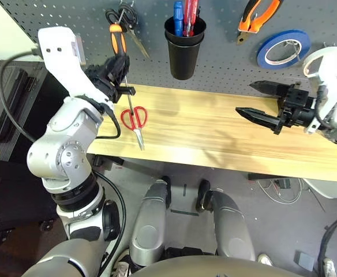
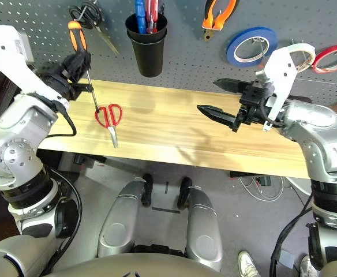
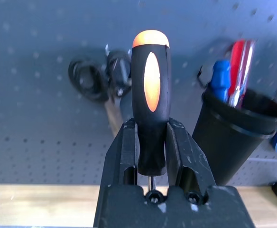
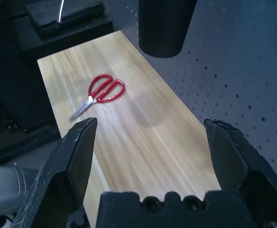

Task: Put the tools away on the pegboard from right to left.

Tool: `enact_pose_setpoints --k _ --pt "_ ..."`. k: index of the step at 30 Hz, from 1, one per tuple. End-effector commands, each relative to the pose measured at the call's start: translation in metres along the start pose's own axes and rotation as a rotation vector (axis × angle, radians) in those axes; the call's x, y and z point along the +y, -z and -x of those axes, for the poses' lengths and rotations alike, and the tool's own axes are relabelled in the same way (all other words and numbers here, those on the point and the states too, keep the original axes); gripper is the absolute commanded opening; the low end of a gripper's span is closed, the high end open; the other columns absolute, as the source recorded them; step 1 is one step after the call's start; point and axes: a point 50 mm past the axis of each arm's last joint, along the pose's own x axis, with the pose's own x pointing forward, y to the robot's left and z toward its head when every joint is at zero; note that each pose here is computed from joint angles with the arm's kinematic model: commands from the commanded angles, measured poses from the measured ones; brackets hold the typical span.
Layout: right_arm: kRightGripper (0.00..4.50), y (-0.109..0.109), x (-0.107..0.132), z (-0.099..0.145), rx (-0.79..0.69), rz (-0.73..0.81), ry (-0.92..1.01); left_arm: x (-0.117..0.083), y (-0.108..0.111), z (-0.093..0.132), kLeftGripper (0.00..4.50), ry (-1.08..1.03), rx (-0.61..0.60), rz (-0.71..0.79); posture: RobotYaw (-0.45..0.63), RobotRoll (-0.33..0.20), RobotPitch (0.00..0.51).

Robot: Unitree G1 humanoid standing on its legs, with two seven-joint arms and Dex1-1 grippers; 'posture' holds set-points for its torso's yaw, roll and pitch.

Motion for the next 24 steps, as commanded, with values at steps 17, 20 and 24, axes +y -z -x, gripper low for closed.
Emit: enact_pose_setpoints --k 17,20,24 --pt "4.5 0.003 0.01 0.008 -0.207 0.073 0.075 -0.016 -0.056 -0.023 0.69 0.043 -0.23 0.14 0.08 0.0 0.251" --pt "4.5 0.003 0.01 0.009 -0.217 0.076 0.087 -0.02 -0.061 -0.03 0.69 0.038 -0.267 0.172 0.07 0.0 0.253" --pt "4.5 0.002 0.007 0.008 -0.238 0.069 0.109 -0.026 -0.061 -0.041 0.69 0.036 -0.297 0.209 0.07 0.0 0.255"
